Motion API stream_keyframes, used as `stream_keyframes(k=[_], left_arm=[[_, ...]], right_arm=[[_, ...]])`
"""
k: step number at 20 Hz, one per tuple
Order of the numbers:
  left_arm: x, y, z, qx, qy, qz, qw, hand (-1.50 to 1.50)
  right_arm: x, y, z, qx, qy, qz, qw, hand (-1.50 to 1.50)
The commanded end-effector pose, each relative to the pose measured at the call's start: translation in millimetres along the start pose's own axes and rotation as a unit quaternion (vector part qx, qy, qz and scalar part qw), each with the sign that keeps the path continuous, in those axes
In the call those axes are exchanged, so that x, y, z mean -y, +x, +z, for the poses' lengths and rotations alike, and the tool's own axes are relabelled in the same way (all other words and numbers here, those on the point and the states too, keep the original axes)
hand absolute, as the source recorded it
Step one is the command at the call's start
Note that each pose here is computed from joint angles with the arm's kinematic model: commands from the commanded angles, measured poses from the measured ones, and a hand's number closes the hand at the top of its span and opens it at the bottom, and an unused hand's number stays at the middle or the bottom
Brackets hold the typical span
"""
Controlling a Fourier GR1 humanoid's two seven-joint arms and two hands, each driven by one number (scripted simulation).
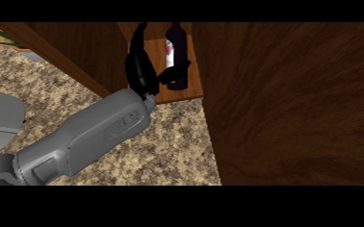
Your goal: Pick up the wine, place it into the cabinet and close the cabinet
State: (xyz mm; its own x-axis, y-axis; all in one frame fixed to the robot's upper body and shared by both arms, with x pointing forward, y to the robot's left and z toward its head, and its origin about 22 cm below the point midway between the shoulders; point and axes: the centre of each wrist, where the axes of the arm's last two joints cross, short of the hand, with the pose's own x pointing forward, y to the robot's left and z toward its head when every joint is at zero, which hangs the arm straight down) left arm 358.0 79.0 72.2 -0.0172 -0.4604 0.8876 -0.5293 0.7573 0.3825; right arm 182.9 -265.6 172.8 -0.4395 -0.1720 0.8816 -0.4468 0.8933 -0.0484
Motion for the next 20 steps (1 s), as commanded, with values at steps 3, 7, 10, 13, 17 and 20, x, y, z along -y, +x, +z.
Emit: stream_keyframes(k=[3,7,10,13,17,20], left_arm=[[-0.9,-0.9,-3.5,-0.001,-0.005,-0.001,1.0,-1.5],[1.2,13.2,0.9,0.022,-0.029,0.015,0.9992,-1.5],[1.1,21.4,-2.2,0.025,-0.033,0.029,0.9987,-1.5],[6.9,16.5,11.3,0.025,-0.044,0.042,0.9978,-1.5],[10.6,28.0,13.7,0.033,-0.057,0.068,0.9955,-1.5],[5.4,35.8,12.1,0.046,-0.079,0.087,0.992,-1.5]], right_arm=[[0.7,0.7,4.4,0.0,0.006,0.004,1.0,-1.5],[-0.7,1.3,2.4,0.001,0.003,0.002,1.0,-1.5],[-3.0,-0.4,0.5,0.002,0.001,0.0,1.0,-1.5],[0.8,-1.0,3.4,0.0,0.001,0.005,1.0,-1.5],[-4.4,-1.1,7.0,-0.005,0.003,-0.003,1.0,-1.5],[0.7,-3.6,6.2,-0.006,-0.014,0.0,1.0,-1.5]])
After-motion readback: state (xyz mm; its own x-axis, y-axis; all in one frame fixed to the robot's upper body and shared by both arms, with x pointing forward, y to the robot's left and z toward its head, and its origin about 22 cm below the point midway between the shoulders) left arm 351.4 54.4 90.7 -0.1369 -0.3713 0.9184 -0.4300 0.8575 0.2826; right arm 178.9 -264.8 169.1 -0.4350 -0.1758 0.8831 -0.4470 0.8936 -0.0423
